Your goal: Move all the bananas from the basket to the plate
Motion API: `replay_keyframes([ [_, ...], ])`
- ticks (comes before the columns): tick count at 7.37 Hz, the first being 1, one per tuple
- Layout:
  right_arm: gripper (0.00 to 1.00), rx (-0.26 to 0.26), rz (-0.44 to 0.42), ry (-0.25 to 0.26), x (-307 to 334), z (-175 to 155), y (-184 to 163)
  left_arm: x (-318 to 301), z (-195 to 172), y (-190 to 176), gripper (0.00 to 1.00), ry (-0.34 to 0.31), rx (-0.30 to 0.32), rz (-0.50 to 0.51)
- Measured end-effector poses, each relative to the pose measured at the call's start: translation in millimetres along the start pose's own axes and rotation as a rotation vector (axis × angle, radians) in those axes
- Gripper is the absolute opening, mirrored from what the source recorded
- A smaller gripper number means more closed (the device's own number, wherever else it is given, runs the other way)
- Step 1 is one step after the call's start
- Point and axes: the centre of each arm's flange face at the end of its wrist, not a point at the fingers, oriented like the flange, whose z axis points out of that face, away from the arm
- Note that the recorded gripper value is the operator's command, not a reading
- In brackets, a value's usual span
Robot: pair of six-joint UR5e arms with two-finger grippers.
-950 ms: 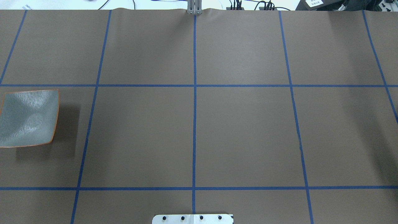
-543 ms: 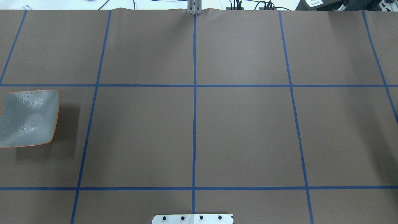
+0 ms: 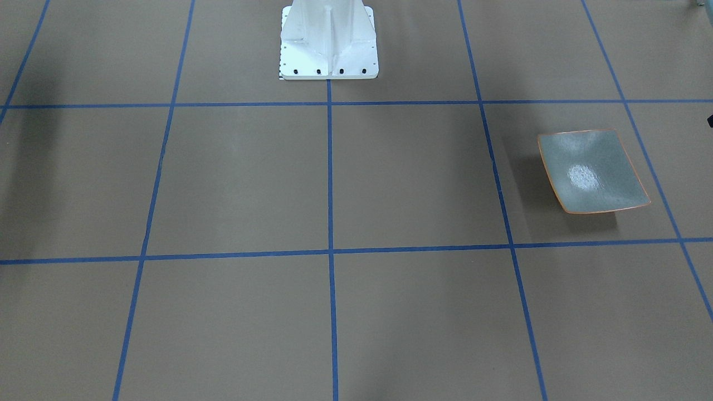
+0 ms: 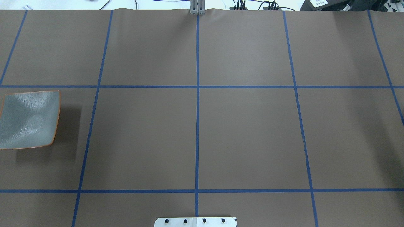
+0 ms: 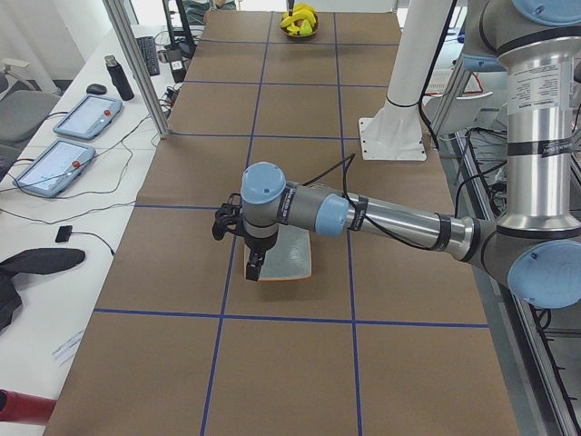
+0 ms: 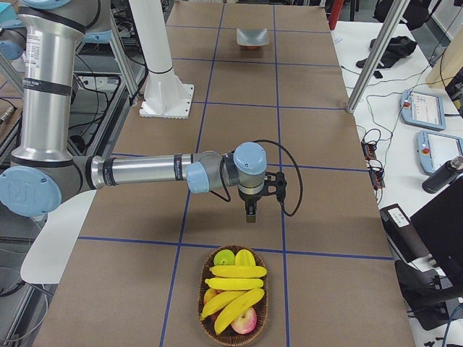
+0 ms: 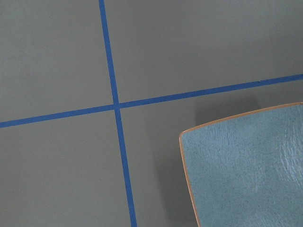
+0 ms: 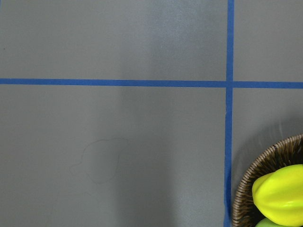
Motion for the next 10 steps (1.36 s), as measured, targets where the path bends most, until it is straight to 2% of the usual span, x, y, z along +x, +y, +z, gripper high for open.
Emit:
replay_keyframes([
  [4, 1.0, -0.009, -0.003, -0.021, -1, 2, 2, 3, -2, -1, 0.99, -0.001, 0.003, 0.005],
  [6, 1.0, -0.01, 0.001, -0.014, 1, 3, 2, 6, -4, -1, 0.99, -0.001, 0.008, 0.003],
  [9, 1.0, 0.003, -0.013, 0.063, 12, 5, 1, 6, -5, -1, 0.99, -0.001, 0.009, -0.008],
  [10, 1.0, 0.0, -0.045, 0.078, 18, 6, 0, 6, -5, 0, 0.99, -0.001, 0.008, -0.01],
])
